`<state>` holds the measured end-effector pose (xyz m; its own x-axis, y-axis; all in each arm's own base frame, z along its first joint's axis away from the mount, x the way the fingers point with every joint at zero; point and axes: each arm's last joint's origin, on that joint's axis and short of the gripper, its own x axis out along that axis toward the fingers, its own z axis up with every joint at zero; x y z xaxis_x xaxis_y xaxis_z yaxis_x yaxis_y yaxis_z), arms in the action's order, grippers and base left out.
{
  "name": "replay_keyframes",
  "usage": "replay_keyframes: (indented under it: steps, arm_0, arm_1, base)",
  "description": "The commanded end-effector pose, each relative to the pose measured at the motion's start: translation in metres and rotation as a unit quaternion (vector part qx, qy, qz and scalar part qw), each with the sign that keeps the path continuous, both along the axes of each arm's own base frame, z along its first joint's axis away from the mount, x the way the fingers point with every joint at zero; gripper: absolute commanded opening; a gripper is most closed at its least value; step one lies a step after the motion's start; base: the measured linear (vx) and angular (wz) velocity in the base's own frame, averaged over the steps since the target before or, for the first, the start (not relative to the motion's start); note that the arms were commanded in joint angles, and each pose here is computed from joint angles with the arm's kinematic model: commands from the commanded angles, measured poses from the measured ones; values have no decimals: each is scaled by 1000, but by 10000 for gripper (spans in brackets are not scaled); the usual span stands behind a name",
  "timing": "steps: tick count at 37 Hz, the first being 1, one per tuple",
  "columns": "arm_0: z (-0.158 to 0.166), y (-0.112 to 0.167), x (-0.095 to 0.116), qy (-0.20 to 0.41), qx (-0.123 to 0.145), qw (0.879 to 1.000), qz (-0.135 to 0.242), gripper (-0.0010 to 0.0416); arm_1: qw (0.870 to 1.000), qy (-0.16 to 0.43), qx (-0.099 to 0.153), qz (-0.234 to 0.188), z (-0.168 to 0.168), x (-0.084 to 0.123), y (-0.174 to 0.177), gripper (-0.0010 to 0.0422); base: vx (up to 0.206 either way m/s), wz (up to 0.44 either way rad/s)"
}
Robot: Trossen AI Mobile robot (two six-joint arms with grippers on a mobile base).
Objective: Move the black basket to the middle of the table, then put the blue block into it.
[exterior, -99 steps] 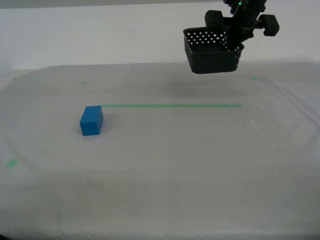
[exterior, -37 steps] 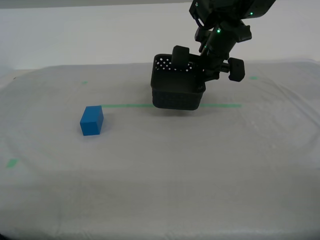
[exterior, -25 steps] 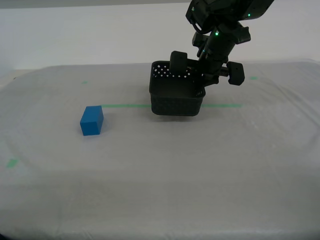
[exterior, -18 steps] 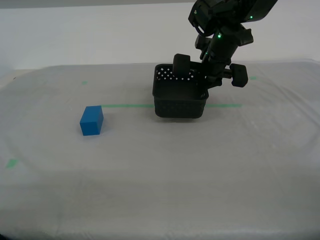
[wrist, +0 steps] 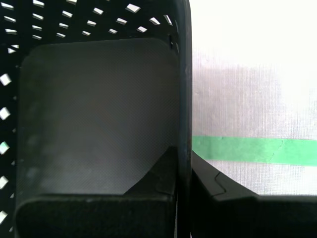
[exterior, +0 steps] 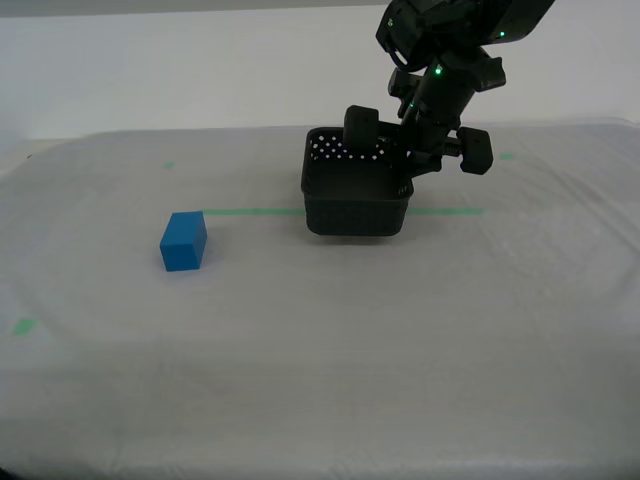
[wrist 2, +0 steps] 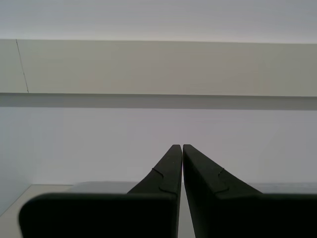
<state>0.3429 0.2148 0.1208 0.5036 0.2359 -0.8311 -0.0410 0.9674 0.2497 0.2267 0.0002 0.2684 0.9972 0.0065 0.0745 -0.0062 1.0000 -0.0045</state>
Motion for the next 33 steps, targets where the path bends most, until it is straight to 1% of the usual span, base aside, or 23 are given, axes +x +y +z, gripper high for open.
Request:
replay_keyframes:
  steps: [1, 6, 13, 21, 24, 26, 28, 31, 32, 33]
  arm_0:
    - [1, 2, 0, 0, 13, 1000, 6, 27]
    - [1, 1, 0, 2, 14, 1000, 7, 70]
    - [1, 1, 0, 2, 14, 1000, 6, 147]
    - [1, 1, 0, 2, 14, 1000, 7, 269]
    - [1, 2, 0, 7, 22, 1000, 14, 319]
    - [1, 2, 0, 13, 30, 999, 20, 347]
    - [1, 2, 0, 16, 34, 999, 23, 373]
    - [1, 2, -1, 19, 36, 999, 30, 405]
    - [1, 2, -1, 21, 36, 999, 31, 406]
    - [1, 2, -1, 21, 36, 999, 33, 398]
  arm_1:
    - [1000, -2, 1, 0, 1, 0, 0, 0]
    - [1000, -2, 1, 0, 1, 0, 0, 0]
    - [1000, -2, 1, 0, 1, 0, 0, 0]
    - [1000, -2, 1, 0, 1, 0, 0, 0]
    - [1000, -2, 1, 0, 1, 0, 0, 0]
    - [1000, -2, 1, 0, 1, 0, 0, 0]
    - [1000, -2, 1, 0, 1, 0, 0, 0]
    - [1000, -2, 1, 0, 1, 0, 0, 0]
    - [1000, -2, 1, 0, 1, 0, 0, 0]
    - [1000, -2, 1, 0, 1, 0, 0, 0]
  base:
    - [0, 0]
    - [0, 0]
    - [0, 0]
    - [0, 0]
    - [0, 0]
    - [0, 0]
    - [0, 0]
    - [0, 0]
    - [0, 0]
    - [0, 0]
